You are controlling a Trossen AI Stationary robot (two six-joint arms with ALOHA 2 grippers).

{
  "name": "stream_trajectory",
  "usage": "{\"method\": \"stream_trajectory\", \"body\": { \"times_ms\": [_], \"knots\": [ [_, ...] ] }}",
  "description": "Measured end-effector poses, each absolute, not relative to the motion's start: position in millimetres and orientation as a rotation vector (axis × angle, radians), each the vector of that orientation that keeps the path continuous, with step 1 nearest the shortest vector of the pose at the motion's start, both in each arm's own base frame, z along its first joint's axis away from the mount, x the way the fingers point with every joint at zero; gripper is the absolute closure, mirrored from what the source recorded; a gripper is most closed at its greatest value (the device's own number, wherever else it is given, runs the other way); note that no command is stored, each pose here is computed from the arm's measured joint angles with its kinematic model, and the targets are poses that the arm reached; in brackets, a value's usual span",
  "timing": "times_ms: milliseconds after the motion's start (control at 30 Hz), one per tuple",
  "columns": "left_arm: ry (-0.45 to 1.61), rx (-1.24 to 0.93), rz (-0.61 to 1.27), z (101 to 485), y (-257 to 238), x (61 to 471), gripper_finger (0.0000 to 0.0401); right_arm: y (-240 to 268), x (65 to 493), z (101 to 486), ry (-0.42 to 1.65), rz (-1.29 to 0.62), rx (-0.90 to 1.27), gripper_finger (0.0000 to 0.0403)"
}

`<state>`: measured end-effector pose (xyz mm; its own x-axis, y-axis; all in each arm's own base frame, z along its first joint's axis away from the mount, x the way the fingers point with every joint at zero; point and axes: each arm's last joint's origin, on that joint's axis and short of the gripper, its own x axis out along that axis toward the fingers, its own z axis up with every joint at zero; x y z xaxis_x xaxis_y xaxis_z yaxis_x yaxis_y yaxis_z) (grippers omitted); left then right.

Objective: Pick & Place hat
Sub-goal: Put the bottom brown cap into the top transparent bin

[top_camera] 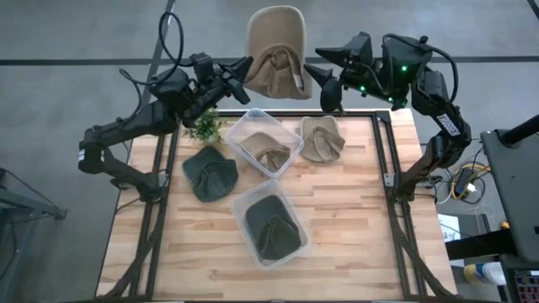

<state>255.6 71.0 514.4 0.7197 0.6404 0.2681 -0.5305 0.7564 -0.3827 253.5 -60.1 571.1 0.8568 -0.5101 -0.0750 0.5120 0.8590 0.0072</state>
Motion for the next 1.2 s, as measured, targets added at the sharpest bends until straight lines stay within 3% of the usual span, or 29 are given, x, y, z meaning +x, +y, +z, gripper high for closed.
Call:
{"method": "stream_trajectory", "body": {
  "times_ms": [233,767,1200],
  "knots": [
    [-0.391,-0.202,0.678,520.4,70.0,244.5,0.0396,-57.8,246.9,575.7,0.046,-0.532,0.022,0.0157],
    [-0.424,-0.235,0.652,525.1,68.6,238.4,0.0396,-59.9,257.3,579.6,-0.041,-0.530,0.054,0.0155],
    [-0.412,-0.233,0.655,527.2,68.7,237.2,0.0396,-64.7,281.4,570.6,-0.037,-0.533,0.046,0.0194]
  ]
}}
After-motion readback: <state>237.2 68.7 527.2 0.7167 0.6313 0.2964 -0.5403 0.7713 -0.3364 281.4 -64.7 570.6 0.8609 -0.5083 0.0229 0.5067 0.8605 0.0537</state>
